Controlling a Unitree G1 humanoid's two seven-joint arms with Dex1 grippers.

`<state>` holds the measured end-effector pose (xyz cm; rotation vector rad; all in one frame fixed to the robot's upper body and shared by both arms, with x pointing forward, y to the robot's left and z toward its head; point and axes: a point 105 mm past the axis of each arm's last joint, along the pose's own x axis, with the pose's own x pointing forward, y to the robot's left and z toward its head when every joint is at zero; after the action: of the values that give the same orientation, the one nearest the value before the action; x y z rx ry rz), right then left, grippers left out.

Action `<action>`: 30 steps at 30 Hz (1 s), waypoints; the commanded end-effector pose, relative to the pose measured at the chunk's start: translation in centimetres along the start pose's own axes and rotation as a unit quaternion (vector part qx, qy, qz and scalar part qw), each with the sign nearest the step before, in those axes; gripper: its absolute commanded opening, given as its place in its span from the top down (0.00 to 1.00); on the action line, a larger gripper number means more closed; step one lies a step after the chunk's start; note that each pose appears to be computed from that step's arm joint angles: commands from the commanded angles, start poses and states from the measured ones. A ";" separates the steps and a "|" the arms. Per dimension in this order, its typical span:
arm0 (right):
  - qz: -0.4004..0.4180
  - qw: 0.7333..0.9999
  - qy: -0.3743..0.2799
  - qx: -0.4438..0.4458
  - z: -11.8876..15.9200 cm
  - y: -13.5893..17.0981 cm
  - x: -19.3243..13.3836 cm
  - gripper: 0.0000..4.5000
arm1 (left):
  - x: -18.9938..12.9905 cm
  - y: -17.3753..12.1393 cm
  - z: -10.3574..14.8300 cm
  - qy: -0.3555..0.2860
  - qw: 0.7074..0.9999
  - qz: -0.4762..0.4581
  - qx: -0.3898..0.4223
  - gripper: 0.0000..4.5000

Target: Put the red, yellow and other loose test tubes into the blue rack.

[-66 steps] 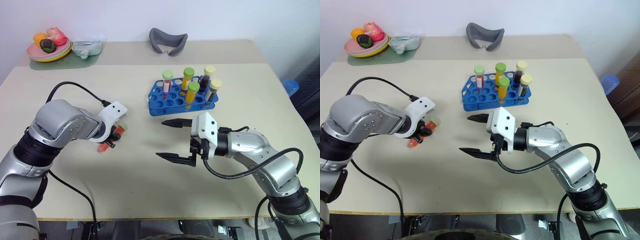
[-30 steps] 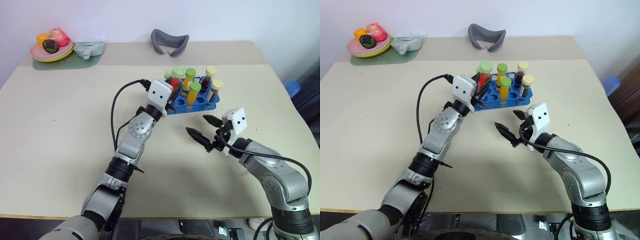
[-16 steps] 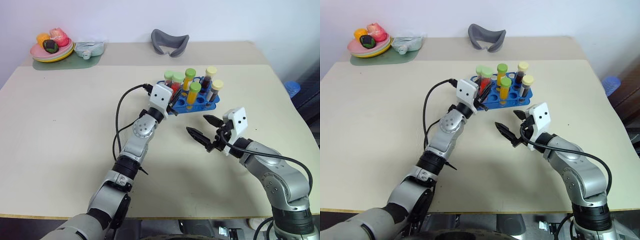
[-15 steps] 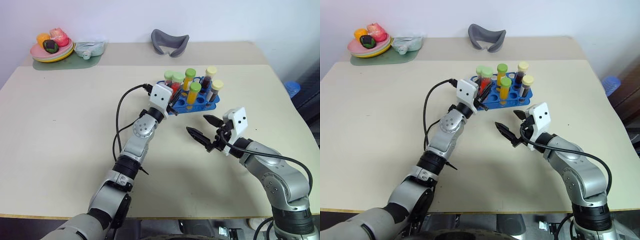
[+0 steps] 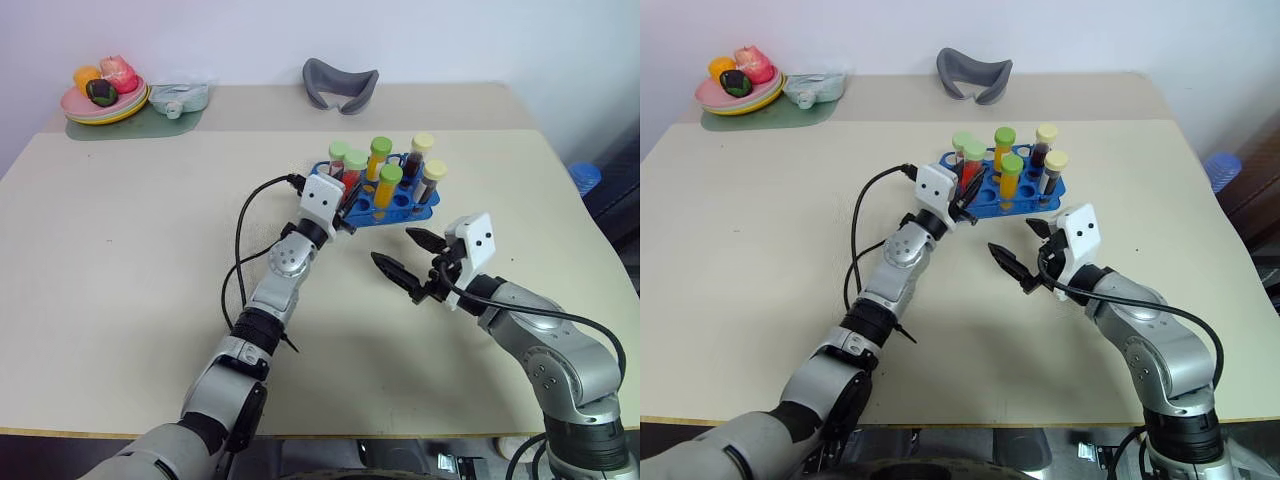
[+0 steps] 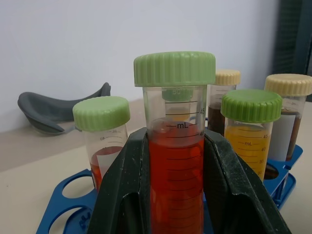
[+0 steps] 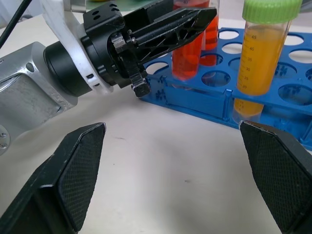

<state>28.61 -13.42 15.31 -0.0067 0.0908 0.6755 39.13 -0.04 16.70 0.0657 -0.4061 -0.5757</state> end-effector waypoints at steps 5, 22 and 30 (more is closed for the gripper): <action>0.019 0.999 -0.023 -0.014 1.4 1.0 -0.1 0.00 | 0.3 -0.4 1.8 -0.039 0.998 -0.019 -0.035 0.27; -0.021 0.993 0.072 -0.087 0.5 -5.7 -6.6 0.00 | -15.5 10.8 4.6 0.112 0.993 0.008 0.027 0.01; -0.025 0.992 0.081 -0.096 0.1 -7.9 -7.1 0.00 | -22.6 14.3 3.8 0.214 0.974 0.062 0.052 0.01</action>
<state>27.80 -24.04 14.72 -0.2076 0.2237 0.6238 28.15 24.56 13.10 0.2413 0.0257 -0.3935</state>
